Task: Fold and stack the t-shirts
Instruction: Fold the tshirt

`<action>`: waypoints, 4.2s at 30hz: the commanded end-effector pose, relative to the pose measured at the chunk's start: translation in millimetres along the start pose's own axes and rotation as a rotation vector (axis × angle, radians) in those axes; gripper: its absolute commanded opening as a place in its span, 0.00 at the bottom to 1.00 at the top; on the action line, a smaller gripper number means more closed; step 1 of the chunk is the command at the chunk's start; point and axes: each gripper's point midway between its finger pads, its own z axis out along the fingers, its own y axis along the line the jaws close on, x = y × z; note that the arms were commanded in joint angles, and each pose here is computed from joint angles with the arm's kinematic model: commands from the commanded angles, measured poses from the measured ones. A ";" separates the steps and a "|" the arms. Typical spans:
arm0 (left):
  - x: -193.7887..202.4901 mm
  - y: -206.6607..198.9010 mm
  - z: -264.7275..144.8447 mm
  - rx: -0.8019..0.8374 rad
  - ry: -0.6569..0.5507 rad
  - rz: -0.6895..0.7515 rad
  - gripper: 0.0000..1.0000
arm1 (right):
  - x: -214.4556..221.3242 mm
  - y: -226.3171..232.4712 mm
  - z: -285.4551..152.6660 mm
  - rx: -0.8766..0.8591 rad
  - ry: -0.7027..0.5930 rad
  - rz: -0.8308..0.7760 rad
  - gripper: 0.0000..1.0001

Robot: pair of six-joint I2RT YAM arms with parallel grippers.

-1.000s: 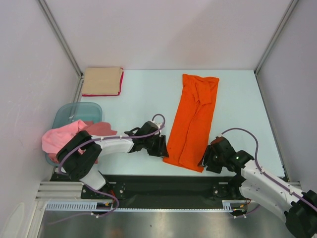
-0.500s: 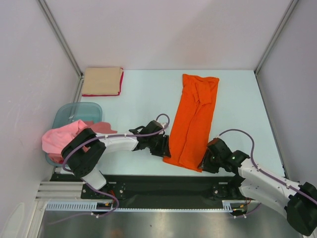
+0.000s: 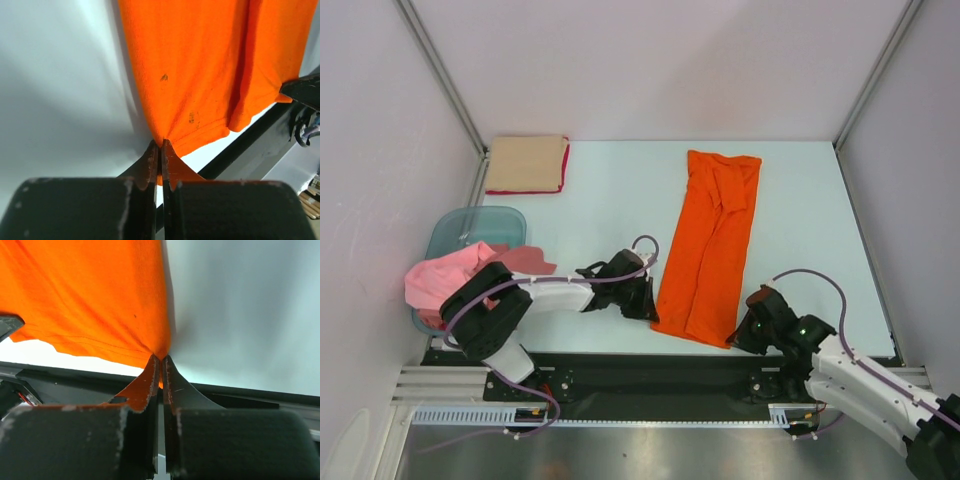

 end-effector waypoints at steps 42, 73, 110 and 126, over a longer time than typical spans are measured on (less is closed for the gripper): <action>-262.9 -57.4 -23.1 0.169 -0.284 -0.202 0.00 | -275.8 76.1 3.0 -0.147 -0.182 -0.037 0.00; -320.1 33.7 -1.7 -0.187 -0.279 -0.151 0.47 | -346.7 39.3 58.4 -0.107 -0.164 -0.009 0.25; -273.2 -38.4 41.2 -0.125 -0.423 0.012 0.45 | -301.8 97.1 96.1 0.332 -0.532 -0.293 0.56; -287.0 -67.0 15.4 -0.025 -0.442 0.050 0.48 | -389.9 143.0 9.5 0.208 -0.573 -0.300 0.64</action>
